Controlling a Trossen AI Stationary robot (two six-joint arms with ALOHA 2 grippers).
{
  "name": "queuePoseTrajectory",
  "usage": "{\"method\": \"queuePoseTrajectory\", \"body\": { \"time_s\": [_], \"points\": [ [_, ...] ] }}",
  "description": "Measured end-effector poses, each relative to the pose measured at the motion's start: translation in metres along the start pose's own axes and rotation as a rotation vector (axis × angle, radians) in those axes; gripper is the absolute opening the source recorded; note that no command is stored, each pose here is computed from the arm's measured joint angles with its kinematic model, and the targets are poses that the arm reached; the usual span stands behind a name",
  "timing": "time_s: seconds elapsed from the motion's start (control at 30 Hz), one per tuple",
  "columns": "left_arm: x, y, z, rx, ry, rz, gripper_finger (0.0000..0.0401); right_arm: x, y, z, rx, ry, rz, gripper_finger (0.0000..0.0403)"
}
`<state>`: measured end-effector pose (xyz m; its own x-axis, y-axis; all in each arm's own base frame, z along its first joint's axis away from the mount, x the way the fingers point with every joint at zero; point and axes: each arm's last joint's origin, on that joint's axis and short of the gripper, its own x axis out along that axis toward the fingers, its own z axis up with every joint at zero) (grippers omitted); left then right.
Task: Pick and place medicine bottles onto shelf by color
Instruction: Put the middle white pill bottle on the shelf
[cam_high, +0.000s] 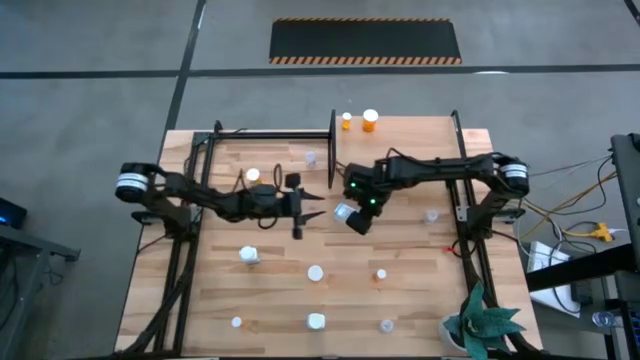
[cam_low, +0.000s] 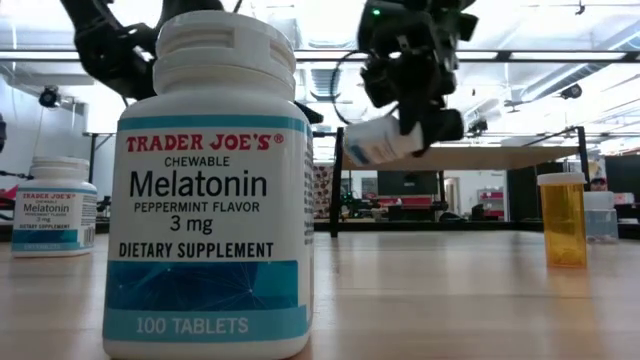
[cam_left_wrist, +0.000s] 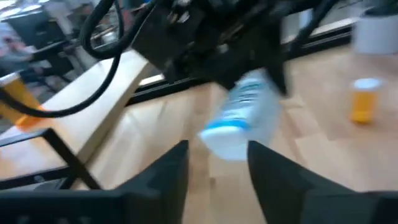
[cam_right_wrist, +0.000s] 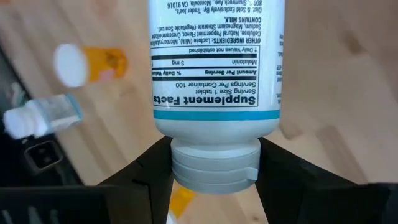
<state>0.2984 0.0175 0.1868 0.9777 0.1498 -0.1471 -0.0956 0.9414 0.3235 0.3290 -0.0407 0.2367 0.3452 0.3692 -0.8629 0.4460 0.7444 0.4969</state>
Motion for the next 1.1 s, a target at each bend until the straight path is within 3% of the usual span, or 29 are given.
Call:
{"method": "queuePoseTrajectory", "body": {
  "time_s": [0.2, 0.4, 0.6, 0.87, 1.1],
  "points": [
    [0.007, -0.017, 0.012, 0.159, 0.002, 0.029, 0.0238, -0.001, 0.008, 0.017, -0.07, 0.02, 0.031, 0.0173],
    [0.01, -0.023, 0.023, 0.261, 0.017, 0.032, 0.0273, -0.007, 0.013, 0.029, -0.081, -0.004, 0.049, 0.0173],
    [0.014, -0.024, 0.024, 0.303, 0.096, 0.003, 0.0274, -0.013, 0.018, 0.032, -0.09, -0.025, 0.074, 0.0173],
    [0.016, -0.023, 0.03, 0.349, 0.12, 0.061, 0.027, -0.017, 0.021, 0.033, -0.084, -0.035, 0.096, 0.0173],
    [0.015, -0.03, 0.033, 0.424, 0.112, 0.038, 0.0207, -0.017, 0.022, 0.033, -0.082, -0.024, 0.118, 0.0176]
  ]
}}
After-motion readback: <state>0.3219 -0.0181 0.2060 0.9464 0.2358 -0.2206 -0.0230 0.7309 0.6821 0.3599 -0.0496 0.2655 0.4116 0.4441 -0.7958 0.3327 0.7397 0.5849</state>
